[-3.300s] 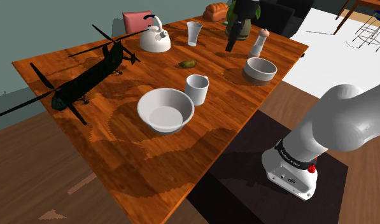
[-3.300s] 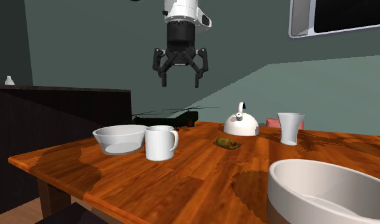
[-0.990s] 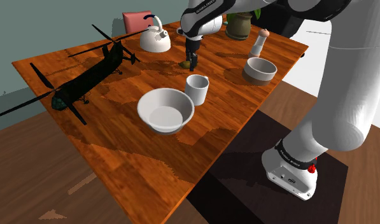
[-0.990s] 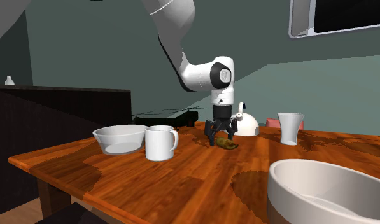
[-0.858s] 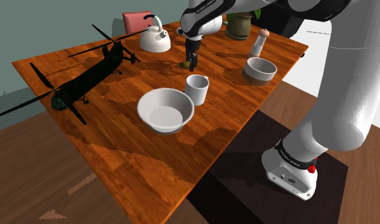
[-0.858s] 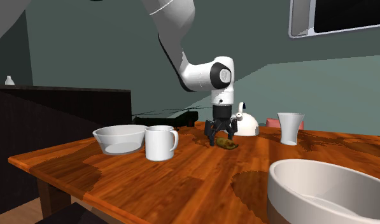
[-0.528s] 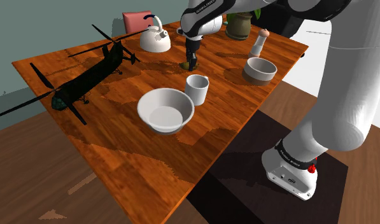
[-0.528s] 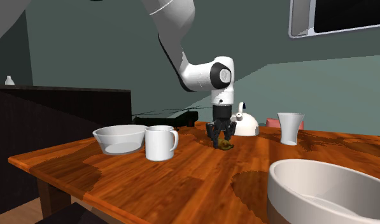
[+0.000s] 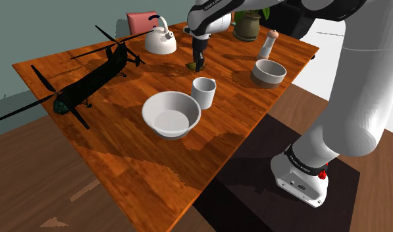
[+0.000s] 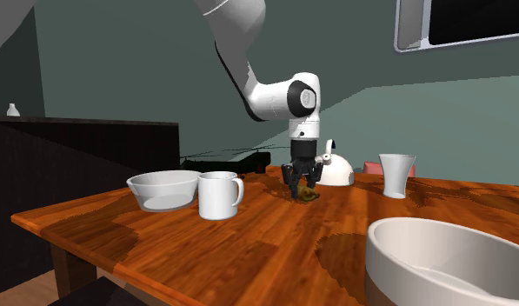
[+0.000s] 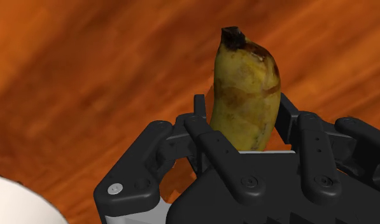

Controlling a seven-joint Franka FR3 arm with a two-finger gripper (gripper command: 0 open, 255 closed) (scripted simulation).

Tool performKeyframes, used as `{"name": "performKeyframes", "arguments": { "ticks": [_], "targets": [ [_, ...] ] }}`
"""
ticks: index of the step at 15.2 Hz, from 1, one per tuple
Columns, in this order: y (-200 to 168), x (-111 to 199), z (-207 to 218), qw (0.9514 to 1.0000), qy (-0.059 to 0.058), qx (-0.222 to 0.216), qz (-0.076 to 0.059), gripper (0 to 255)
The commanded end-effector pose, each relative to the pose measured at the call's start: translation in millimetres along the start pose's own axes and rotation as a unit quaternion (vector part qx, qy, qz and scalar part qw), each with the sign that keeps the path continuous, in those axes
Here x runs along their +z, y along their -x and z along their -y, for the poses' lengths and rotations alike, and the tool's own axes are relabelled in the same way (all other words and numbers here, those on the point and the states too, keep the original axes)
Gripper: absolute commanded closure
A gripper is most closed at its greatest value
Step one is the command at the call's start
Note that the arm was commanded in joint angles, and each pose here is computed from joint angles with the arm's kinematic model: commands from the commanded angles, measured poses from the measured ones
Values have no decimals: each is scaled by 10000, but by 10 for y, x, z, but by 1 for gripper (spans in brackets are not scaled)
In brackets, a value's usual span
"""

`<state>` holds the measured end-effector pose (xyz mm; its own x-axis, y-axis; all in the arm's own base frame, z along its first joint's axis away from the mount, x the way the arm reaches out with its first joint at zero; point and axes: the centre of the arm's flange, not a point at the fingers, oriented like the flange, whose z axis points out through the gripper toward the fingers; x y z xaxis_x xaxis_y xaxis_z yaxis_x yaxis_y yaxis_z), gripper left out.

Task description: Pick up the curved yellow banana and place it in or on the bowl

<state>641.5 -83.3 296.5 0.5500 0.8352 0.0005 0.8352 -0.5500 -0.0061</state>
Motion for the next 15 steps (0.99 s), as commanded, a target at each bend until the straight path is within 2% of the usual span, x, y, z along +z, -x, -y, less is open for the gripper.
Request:
{"name": "performKeyframes", "arguments": {
  "ticks": [1, 15],
  "targets": [
    [-11, -97, -2, 10000, 1, 0, 0, 255],
    [-11, -836, 3, 10000, 1, 0, 0, 255]
  ]
}}
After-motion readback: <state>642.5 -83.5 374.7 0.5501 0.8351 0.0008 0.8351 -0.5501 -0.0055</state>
